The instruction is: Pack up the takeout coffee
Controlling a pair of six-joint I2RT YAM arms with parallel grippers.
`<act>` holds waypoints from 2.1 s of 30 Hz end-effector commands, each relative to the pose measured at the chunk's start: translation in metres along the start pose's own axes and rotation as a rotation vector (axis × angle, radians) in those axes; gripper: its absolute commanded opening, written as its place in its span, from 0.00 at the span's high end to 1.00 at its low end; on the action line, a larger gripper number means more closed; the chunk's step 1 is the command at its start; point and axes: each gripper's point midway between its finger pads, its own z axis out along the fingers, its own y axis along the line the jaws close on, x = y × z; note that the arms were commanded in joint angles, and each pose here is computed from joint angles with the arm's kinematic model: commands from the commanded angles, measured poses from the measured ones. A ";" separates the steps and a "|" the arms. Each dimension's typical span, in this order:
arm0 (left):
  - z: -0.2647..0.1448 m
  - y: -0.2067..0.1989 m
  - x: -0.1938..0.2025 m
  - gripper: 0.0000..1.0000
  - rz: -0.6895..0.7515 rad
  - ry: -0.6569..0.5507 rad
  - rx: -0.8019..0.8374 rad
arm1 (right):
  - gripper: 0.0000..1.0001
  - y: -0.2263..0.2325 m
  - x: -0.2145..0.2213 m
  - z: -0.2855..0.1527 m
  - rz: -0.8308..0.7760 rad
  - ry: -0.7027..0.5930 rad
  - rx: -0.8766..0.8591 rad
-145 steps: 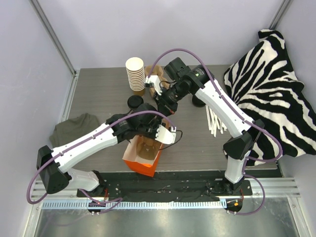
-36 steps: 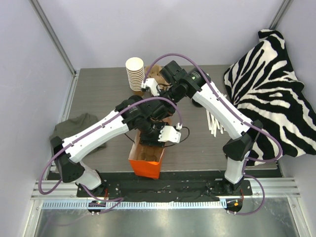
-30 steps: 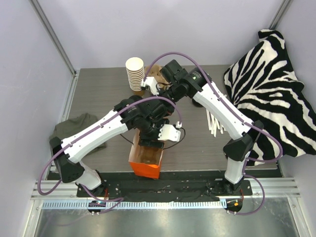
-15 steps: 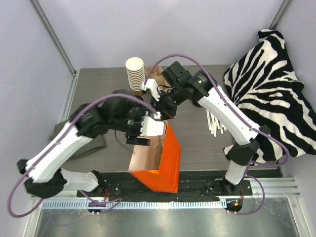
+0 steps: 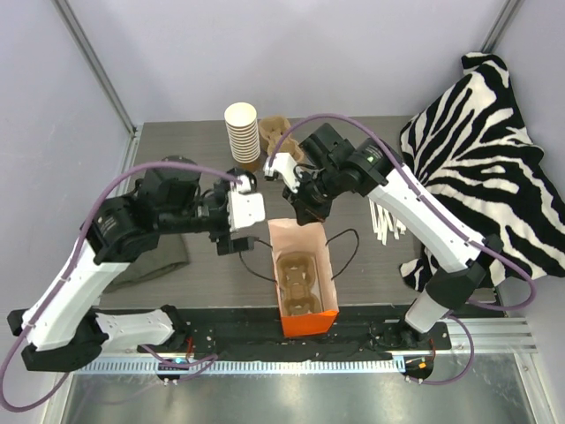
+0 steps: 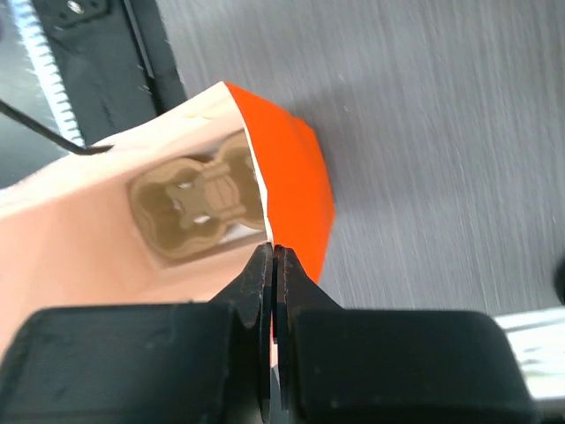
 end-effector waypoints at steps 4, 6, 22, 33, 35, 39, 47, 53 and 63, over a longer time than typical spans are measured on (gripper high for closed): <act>-0.009 0.070 0.022 0.05 -0.415 0.010 -0.225 | 0.99 -0.036 0.013 -0.034 0.082 -0.050 0.229; -0.010 0.094 0.044 0.04 -0.562 0.039 -0.277 | 0.99 -0.049 0.018 -0.043 0.131 -0.071 0.259; 0.025 0.140 0.189 0.00 -1.064 0.228 -0.410 | 0.49 -0.070 0.040 -0.051 0.219 -0.058 0.310; 0.066 0.155 0.264 0.00 -1.196 0.411 -0.485 | 0.30 -0.065 0.043 -0.047 0.152 0.045 0.215; 0.074 0.157 0.265 0.00 -1.177 0.422 -0.478 | 0.28 -0.063 0.044 -0.048 0.122 0.061 0.193; 0.096 0.164 0.266 0.00 -1.112 0.452 -0.428 | 0.28 -0.060 0.044 -0.047 0.123 0.064 0.174; 0.132 0.171 0.289 0.00 -0.987 0.568 -0.426 | 0.31 -0.062 0.049 -0.037 0.130 0.077 0.162; 0.146 0.178 0.299 0.00 -0.973 0.595 -0.429 | 0.34 -0.061 0.055 -0.033 0.116 0.095 0.149; 0.164 0.169 0.320 0.00 -0.990 0.637 -0.379 | 0.34 -0.060 0.062 -0.028 0.122 0.109 0.138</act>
